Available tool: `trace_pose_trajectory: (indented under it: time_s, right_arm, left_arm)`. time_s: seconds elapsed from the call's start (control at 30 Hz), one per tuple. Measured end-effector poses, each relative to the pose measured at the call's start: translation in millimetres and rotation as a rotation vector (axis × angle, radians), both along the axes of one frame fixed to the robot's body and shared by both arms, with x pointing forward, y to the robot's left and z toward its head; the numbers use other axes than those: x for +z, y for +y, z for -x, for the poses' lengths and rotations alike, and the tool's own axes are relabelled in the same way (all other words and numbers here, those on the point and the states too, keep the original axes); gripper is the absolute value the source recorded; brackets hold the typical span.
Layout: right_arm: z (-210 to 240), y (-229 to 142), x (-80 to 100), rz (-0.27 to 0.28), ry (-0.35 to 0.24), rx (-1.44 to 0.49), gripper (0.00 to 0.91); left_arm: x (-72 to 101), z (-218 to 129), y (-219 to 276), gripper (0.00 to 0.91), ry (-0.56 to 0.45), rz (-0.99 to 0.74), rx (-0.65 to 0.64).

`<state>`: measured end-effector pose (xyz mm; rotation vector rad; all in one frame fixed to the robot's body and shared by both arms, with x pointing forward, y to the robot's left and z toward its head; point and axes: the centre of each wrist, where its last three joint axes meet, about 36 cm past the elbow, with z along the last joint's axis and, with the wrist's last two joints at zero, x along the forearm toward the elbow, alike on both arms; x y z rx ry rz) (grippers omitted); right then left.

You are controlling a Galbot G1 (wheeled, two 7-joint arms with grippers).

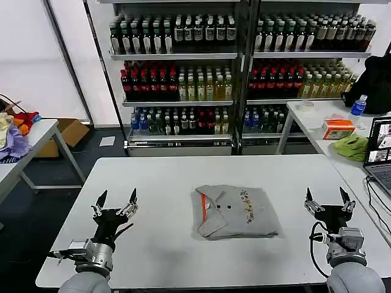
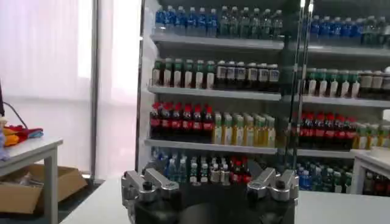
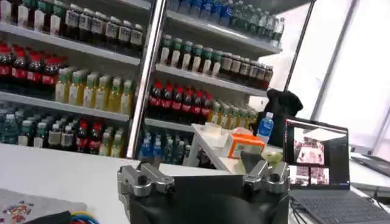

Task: Fold and organize the clothes.

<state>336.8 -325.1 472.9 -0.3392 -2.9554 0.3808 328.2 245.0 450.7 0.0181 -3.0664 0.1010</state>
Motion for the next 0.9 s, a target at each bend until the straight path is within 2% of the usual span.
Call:
trace_pose_trajectory:
  time_s: [0.9]
  right_arm:
    - [1.4,1.7,3.8,-0.003,-0.002,0.003,0.907]
  left_arm:
    - [-1.3,0.1,-0.1,0.907,0.008,-0.031,-0.020]
